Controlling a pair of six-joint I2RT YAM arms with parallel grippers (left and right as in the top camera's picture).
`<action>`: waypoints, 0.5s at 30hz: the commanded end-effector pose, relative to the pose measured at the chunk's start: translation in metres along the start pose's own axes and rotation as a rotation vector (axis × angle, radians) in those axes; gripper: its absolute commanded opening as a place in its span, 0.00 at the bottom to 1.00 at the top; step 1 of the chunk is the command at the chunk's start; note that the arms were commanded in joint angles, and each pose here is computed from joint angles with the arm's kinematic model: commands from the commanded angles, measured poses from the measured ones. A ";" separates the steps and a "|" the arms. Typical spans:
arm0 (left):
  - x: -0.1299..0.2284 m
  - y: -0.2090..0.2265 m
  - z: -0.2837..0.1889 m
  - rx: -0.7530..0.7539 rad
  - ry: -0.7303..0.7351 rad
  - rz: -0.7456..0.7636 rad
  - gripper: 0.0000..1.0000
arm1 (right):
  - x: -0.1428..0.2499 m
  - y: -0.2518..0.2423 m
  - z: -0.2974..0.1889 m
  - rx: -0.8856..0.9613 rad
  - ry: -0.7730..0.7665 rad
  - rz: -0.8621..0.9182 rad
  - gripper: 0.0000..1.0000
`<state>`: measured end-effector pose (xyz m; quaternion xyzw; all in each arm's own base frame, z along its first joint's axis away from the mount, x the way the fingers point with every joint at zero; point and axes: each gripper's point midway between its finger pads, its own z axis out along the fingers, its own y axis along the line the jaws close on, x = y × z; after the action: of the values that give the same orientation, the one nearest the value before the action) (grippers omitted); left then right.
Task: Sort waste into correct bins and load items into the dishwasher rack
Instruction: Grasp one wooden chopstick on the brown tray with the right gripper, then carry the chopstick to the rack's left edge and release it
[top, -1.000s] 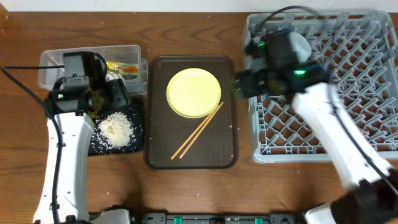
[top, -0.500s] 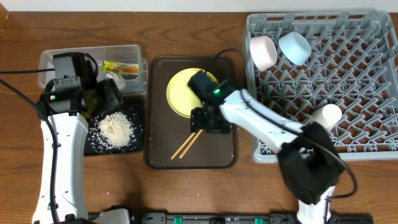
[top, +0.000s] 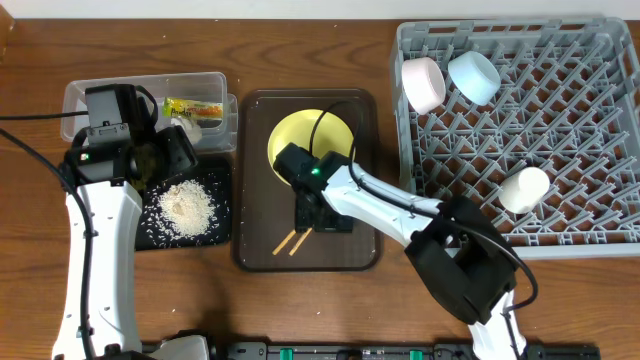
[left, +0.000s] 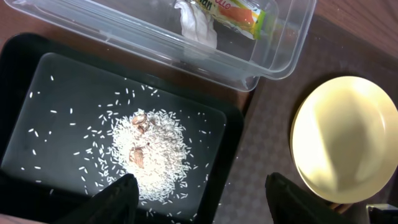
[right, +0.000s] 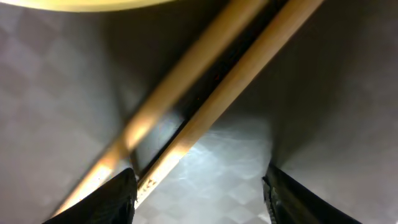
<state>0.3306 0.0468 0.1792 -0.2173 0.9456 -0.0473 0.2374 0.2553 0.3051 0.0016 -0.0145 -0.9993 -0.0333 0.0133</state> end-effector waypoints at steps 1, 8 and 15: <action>0.000 0.003 0.001 -0.012 0.002 -0.014 0.69 | 0.000 -0.011 0.014 0.069 -0.003 0.019 0.64; 0.000 0.003 0.001 -0.012 0.002 -0.014 0.68 | 0.003 -0.024 0.013 0.122 0.008 0.023 0.54; 0.000 0.003 0.001 -0.012 0.002 -0.014 0.69 | -0.002 -0.038 0.011 0.147 0.025 0.058 0.10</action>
<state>0.3305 0.0468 0.1792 -0.2205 0.9449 -0.0481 0.2371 0.2487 0.2818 -0.0004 -0.0243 -0.9992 0.0172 0.0253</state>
